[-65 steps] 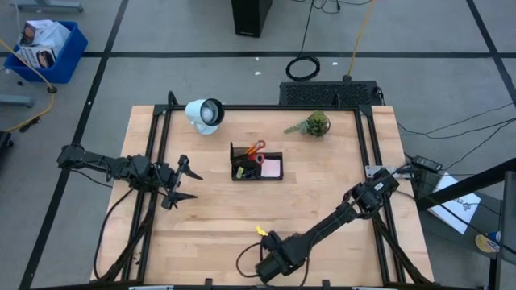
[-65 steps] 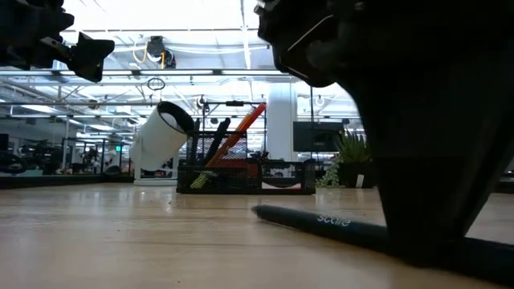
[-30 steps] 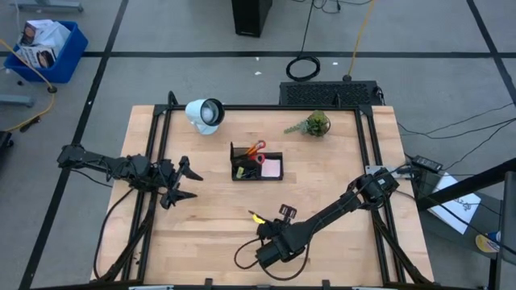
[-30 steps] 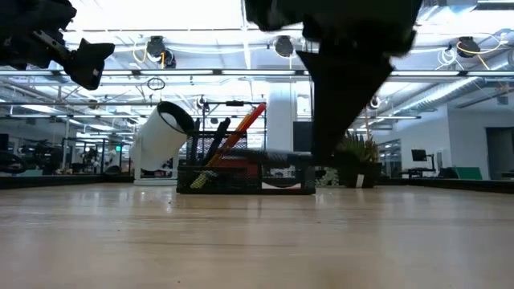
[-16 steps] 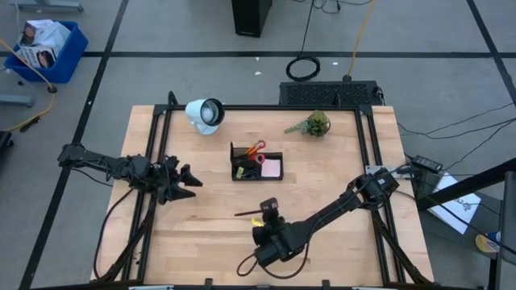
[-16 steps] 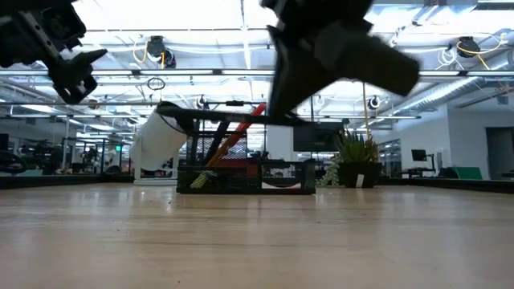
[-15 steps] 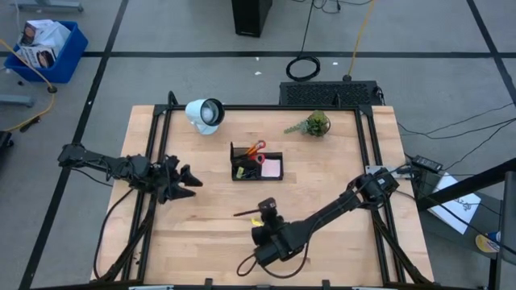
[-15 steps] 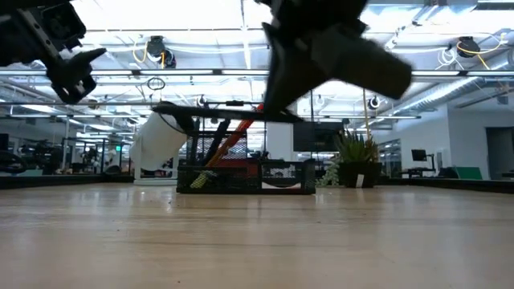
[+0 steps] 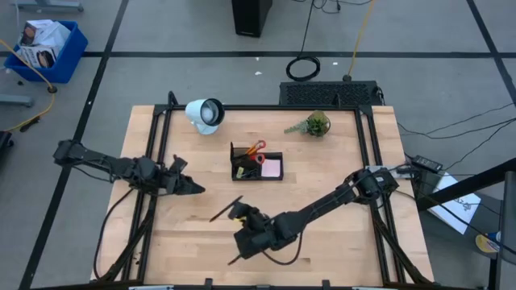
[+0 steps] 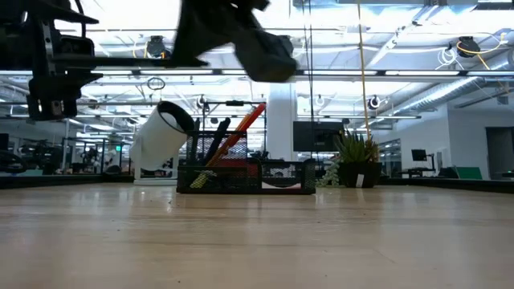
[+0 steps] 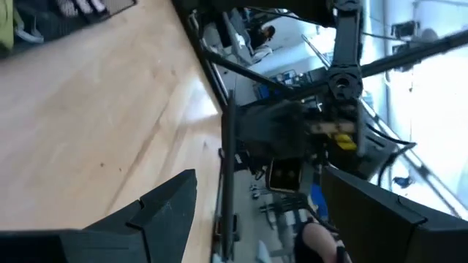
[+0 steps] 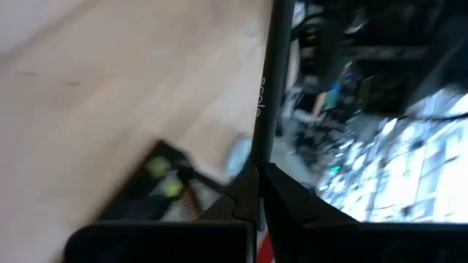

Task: Pick and place office supplies into organizer
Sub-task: Put the black pen into the black desk organizer

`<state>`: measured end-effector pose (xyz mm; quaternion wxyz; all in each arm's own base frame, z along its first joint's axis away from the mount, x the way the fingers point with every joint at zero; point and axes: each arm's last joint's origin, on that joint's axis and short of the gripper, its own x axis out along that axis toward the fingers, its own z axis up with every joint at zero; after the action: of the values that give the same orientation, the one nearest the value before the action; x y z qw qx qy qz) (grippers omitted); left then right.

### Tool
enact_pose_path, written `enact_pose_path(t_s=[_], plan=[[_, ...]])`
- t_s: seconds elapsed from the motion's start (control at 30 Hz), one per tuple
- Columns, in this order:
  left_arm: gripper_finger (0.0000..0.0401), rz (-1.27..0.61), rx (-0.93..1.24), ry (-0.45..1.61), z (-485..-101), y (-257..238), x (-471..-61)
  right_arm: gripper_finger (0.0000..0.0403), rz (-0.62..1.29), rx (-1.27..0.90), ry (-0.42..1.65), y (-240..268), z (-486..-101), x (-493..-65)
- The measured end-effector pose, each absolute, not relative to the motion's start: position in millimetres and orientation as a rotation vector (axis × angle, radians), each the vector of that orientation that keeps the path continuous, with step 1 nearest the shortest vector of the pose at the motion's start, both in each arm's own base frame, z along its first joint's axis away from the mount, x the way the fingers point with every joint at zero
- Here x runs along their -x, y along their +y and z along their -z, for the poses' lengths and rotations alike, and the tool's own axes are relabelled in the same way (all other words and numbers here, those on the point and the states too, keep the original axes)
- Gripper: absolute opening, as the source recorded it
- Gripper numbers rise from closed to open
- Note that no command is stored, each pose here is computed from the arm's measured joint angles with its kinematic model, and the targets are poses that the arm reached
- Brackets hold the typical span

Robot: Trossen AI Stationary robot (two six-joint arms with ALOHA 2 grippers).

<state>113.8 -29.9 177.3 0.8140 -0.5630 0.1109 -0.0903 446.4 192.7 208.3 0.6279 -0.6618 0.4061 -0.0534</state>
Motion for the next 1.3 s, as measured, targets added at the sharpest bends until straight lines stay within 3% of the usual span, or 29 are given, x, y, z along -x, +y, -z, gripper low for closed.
enact_pose_path(t_s=[0.4, 0.67, 0.97, 1.3], plan=[[0.0294, 0.337, 1.275, 0.243, -185.3, -41.0, -118.5, 0.0004, 0.062, 1.674, 0.813, 149.5, -225.7, -483.4], [0.0294, 0.300, 1.267, 0.271, -181.2, -43.9, -117.9, 0.0004, 0.017, 1.725, 0.793, 136.2, -227.4, -490.0], [0.0294, 0.252, 1.258, 0.287, -177.2, -43.2, -117.9, 0.0004, -0.060, 1.771, 0.715, 153.8, -228.6, -487.0], [0.0294, 0.250, 1.260, 0.290, -177.0, -43.1, -117.9, 0.0004, -0.012, 1.751, 0.670, 128.5, -235.1, -499.1]])
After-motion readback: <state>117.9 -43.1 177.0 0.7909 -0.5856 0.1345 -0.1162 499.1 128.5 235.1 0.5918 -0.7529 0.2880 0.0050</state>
